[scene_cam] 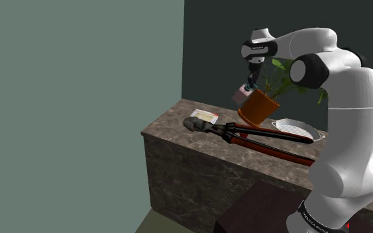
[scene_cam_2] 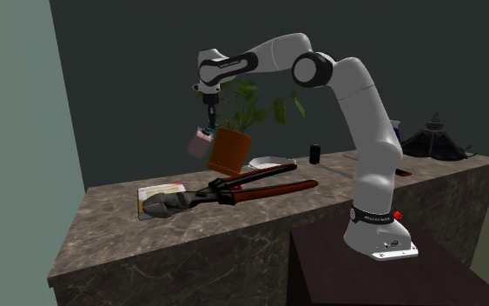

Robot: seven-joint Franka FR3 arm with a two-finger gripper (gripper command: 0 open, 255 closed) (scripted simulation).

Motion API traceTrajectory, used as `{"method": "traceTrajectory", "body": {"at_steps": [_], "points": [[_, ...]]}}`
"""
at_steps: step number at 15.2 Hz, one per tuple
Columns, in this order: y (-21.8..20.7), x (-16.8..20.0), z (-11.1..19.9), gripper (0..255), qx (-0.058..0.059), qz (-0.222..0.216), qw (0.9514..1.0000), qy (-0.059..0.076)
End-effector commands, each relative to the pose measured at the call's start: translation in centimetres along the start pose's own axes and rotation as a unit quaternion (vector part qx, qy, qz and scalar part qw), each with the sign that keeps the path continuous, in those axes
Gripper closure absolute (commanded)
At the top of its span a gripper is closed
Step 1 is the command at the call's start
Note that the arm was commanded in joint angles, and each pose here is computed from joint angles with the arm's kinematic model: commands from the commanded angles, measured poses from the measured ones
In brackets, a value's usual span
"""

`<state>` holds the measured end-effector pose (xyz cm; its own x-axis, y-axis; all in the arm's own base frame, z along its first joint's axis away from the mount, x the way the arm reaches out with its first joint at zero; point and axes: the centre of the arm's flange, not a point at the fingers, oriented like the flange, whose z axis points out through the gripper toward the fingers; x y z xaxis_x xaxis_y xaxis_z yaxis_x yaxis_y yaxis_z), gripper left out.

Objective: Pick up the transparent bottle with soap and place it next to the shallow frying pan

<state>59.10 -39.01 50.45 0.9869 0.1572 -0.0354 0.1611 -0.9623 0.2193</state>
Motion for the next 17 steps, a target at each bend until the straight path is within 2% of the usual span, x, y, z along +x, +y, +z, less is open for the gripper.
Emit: {"method": "traceTrajectory", "body": {"at_steps": [1, 7, 17], "points": [[2.7, -1.1, 0.7, 255, -0.001, -0.001, 1.0000, -0.003], [10.2, -3.4, 2.5, 255, -0.001, -0.001, 1.0000, -0.003], [9.0, -3.2, 7.6, 255, -0.001, -0.001, 1.0000, -0.003]]}}
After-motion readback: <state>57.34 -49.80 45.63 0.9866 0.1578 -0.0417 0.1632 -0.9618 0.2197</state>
